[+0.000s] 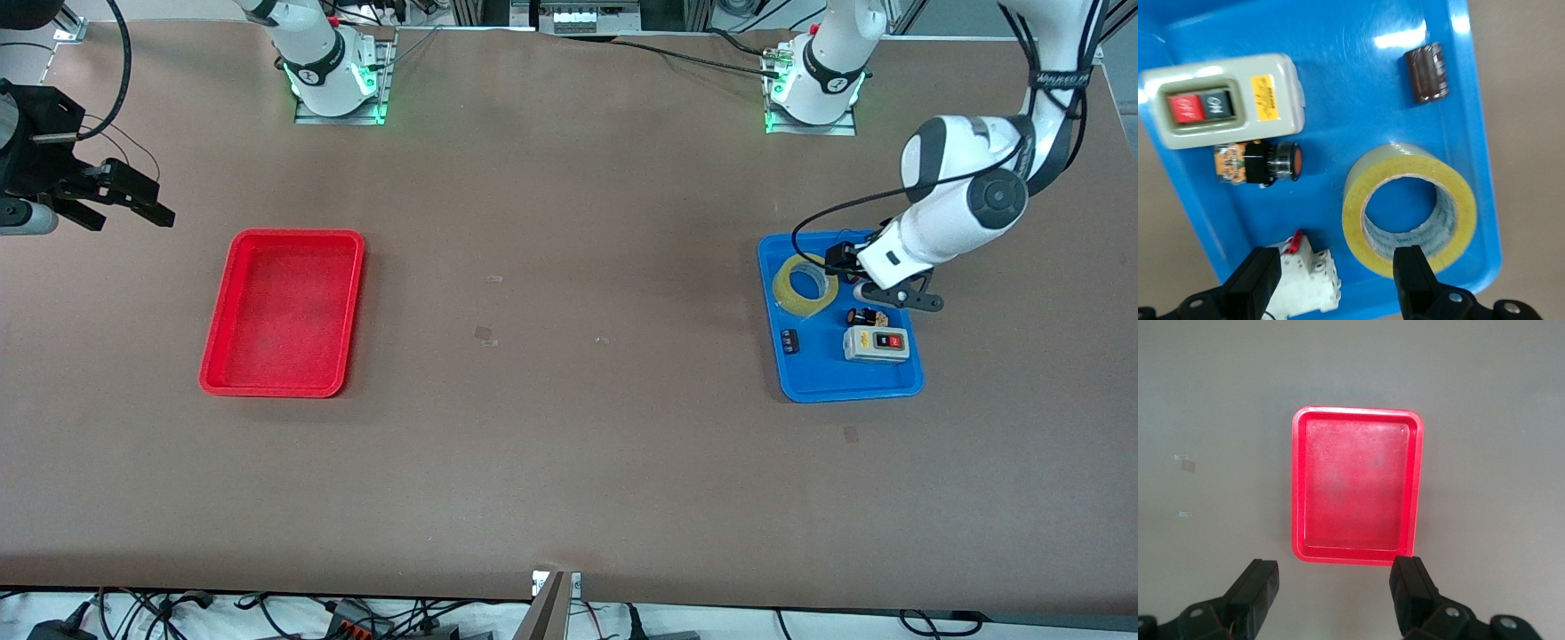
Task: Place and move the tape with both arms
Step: 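Reach the left gripper down to the yellow tape roll and grasp it, then lift the tape roll with the left gripper and set it mid-table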
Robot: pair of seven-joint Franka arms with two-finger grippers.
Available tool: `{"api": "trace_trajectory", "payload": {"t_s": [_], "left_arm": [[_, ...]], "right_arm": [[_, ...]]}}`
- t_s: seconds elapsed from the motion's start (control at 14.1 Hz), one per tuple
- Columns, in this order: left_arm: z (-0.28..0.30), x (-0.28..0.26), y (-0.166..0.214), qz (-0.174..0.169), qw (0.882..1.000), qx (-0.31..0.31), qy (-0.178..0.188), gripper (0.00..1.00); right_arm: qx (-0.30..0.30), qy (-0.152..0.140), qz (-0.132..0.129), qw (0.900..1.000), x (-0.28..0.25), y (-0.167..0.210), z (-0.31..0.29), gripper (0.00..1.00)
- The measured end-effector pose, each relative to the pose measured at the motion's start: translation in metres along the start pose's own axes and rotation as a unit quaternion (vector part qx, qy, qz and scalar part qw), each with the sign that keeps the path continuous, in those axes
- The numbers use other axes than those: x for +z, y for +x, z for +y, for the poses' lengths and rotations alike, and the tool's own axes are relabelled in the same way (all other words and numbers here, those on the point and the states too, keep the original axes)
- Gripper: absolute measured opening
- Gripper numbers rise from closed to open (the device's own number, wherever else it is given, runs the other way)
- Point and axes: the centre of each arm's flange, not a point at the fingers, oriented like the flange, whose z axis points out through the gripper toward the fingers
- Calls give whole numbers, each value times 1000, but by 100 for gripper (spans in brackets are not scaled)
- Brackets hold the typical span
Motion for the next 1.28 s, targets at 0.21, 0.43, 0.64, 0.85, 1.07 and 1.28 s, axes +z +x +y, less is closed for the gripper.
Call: {"api": "trace_trajectory", "payload": {"t_s": [0.21,0.43,0.64,0.85,1.07,1.28], "left_arm": [[-1,37,4,-20,1000,-4,-7,100],[-1,56,3,-34,998,-29,-32,88],[0,57,3,-36,998,-39,-42,48],[-2,48,8,-46,997,-39,-46,23],[3,1,31,-70,995,-35,-57,23],[32,-50,57,-63,995,-57,-54,23]], "right_arm": [[0,0,0,1000,0,0,0,100],[0,0,0,1000,0,0,0,100],[0,0,0,1000,0,0,0,100],[0,0,0,1000,0,0,0,100],[0,0,0,1000,0,0,0,100],[0,0,0,1000,0,0,0,100]]}}
